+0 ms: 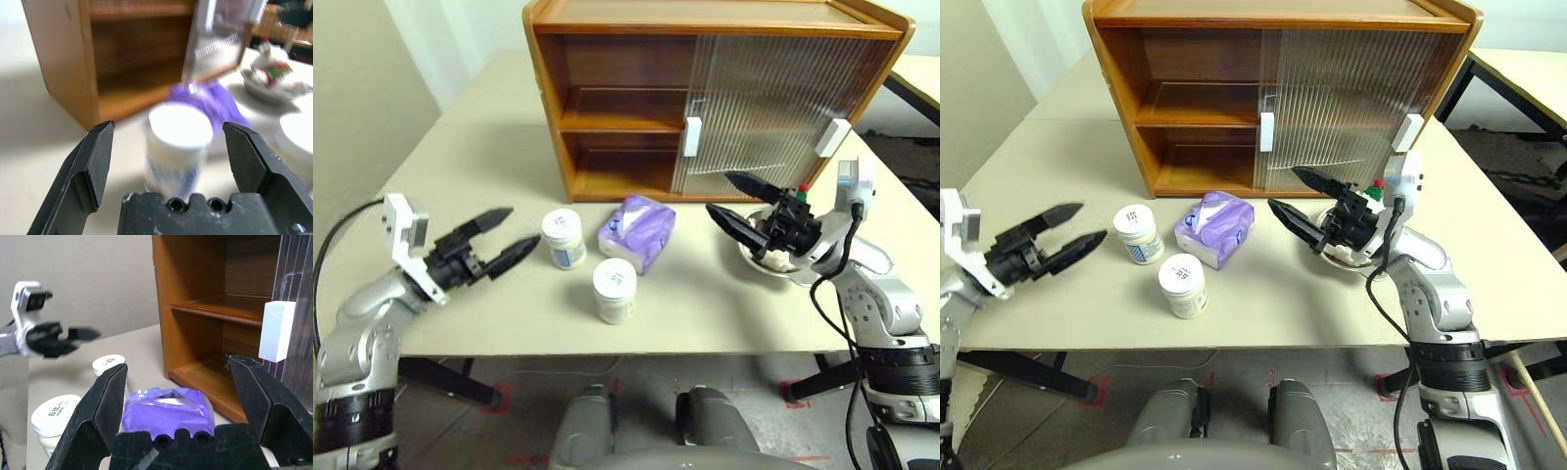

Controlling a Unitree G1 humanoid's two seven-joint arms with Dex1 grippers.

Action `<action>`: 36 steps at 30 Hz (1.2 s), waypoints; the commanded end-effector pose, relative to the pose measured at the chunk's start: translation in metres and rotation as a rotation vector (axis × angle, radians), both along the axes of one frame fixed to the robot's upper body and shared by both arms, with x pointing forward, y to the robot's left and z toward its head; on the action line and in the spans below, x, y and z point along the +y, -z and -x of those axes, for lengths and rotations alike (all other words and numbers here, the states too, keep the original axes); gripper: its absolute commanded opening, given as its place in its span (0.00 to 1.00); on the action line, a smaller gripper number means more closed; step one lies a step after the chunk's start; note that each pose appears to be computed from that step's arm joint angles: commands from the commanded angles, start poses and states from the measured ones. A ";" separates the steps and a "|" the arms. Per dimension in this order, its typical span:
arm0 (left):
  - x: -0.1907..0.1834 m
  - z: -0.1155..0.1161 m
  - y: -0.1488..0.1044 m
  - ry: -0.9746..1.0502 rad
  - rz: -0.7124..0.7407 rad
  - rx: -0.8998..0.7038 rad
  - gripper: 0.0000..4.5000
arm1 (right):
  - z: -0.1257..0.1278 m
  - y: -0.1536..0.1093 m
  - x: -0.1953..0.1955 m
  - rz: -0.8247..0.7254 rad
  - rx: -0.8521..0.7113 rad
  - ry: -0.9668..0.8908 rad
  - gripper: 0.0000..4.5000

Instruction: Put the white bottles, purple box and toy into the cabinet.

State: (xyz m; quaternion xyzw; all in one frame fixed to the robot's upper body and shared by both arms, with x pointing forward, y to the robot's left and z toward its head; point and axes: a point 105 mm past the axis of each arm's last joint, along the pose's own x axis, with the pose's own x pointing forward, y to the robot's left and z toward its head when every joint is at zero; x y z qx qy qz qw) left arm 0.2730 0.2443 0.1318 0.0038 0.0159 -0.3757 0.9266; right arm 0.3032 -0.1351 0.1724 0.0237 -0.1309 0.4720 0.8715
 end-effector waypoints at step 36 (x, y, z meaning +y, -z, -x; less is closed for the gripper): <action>-0.045 -0.040 0.101 0.049 -0.168 0.118 0.99 | 0.000 -0.004 0.005 0.011 -0.012 -0.017 1.00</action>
